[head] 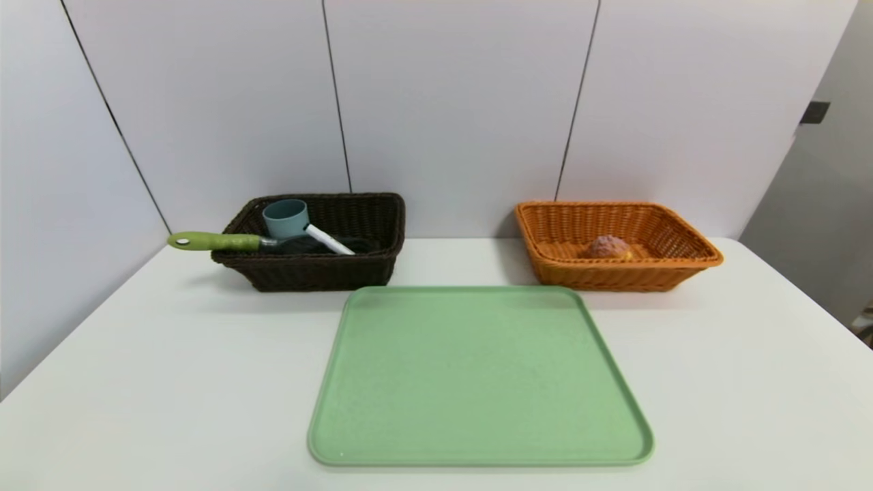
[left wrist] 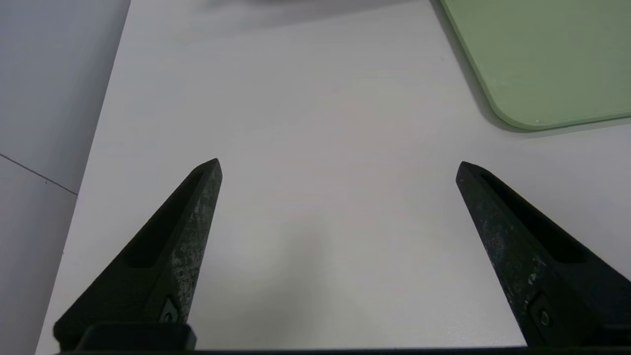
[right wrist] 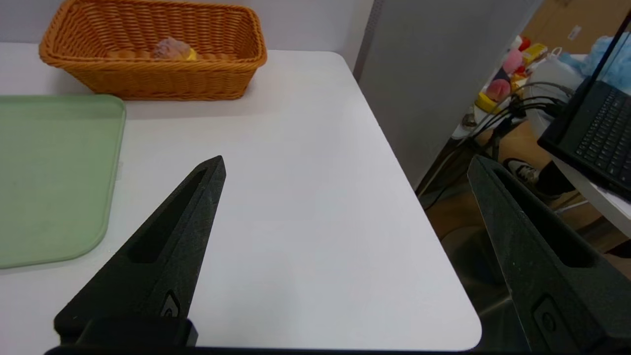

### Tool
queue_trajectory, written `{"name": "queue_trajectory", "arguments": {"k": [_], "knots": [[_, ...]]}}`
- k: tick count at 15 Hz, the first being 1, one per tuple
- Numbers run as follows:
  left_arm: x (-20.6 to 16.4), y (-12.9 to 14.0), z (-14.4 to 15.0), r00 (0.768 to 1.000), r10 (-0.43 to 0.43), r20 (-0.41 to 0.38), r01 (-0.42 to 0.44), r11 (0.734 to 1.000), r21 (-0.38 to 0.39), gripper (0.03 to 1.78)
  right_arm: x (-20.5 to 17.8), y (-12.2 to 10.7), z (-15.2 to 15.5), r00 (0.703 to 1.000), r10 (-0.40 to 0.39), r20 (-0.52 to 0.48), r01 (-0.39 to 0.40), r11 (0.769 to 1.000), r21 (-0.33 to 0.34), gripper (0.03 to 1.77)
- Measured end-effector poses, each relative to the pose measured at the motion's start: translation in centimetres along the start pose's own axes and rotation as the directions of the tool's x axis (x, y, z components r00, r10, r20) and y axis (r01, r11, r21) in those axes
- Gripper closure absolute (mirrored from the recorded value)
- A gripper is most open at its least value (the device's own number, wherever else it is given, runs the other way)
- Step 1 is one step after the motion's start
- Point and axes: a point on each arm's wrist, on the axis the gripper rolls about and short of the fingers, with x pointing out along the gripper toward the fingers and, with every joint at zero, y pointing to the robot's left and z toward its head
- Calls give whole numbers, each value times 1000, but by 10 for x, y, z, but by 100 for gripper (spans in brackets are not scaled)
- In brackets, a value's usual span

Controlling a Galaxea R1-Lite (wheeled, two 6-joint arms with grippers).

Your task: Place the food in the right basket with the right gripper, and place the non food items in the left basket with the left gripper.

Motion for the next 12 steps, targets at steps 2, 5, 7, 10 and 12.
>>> {"name": "queue_trajectory", "arguments": {"k": [2,5,7,10,12], "knots": [[-1,-1,-7,1000,-18,3,18,1000,2,12,-3,2,-17,1000,0,10,0,1000,10,11],[-3,-3,-20,1000,-24,11,24,1000,-2,12,-4,7,-40,997,37,71,-39,999,25,11],[-3,-4,-28,1000,-12,15,12,1000,-6,12,-6,10,-56,996,29,84,-32,999,28,11],[-4,-8,-42,999,-23,30,23,1000,-13,12,-9,14,-74,990,61,124,-65,997,32,11],[0,-11,-54,998,-42,44,43,999,-22,12,-5,18,-85,979,102,174,-109,993,34,11]]}}
